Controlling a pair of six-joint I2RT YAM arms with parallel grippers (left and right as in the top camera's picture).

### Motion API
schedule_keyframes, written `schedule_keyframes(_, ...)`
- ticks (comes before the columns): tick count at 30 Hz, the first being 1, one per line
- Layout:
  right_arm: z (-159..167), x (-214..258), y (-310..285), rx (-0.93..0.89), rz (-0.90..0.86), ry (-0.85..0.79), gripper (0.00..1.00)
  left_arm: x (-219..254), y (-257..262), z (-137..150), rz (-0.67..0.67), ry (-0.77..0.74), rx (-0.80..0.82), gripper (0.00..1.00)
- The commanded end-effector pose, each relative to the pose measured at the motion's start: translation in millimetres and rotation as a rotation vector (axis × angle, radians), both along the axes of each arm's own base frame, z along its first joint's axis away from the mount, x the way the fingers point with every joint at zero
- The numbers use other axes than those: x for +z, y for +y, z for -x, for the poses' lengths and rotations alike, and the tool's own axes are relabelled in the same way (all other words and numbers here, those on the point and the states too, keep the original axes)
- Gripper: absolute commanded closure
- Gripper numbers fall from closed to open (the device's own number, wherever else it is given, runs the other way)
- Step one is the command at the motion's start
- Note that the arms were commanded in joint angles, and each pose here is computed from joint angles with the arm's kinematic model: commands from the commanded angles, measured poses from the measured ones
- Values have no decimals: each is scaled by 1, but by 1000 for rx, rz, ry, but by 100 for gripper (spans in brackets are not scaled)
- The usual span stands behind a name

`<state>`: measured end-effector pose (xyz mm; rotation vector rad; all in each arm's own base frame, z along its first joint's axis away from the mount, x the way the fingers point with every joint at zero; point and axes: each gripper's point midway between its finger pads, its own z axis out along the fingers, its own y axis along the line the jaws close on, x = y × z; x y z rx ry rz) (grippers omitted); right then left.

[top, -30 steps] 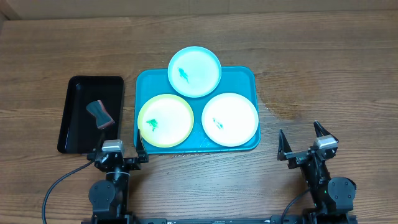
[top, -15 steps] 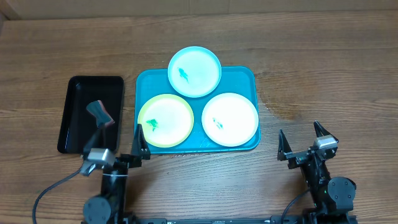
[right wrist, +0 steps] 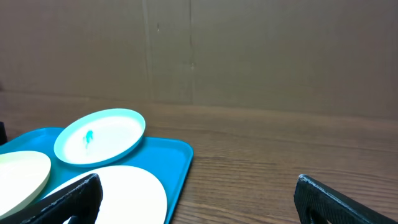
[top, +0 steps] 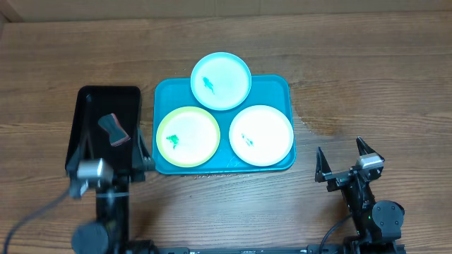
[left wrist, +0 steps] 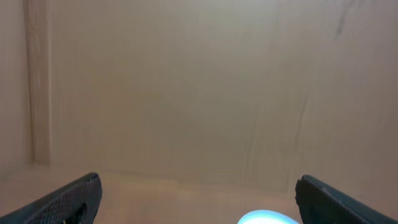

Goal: Clean dirty plates on tray and stack at the side
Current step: 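Move the left gripper over the black tray toward the sponge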

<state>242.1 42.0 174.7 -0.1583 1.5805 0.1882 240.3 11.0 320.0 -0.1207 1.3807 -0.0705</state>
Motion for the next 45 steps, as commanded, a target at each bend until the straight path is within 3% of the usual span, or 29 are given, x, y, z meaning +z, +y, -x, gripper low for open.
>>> schedule_keyframes(1, -1, -2, -2, -10, -6, -1, 0, -6, -2, -28, -25, 201, -17, 0)
schedule_keyframes(5, -1, -2, -2, -10, -6, -1, 0, -42, -38, -55, -5, 426, -244, 0)
schedule_keyframes(13, -1, -2, -2, -10, -6, -1, 0, -92, -38, -96, 45, 614, -257, 0)
schedule_keyframes(15, -1, -2, -2, -10, -6, -1, 0, -84, -31, -104, 46, 632, -219, 0)
schedule_keyframes(20, -1, -2, -2, -10, -6, -1, 0, -54, 14, -117, 80, 746, 55, 0)
schedule_keyframes(24, -1, -2, -2, -10, -6, -1, 0, -41, 20, -131, 74, 764, 84, 0)
schedule_keyframes(32, -1, -2, -2, -10, -6, -1, 0, -104, 24, -140, 89, 958, 93, 0)
schedule_keyframes(36, -1, -2, -2, -10, -6, -1, 0, -131, 35, -143, 171, 1033, 131, 0)
schedule_keyframes(45, -1, -2, -2, -10, -6, -1, 0, -139, 65, -155, 222, 1005, 186, 0)
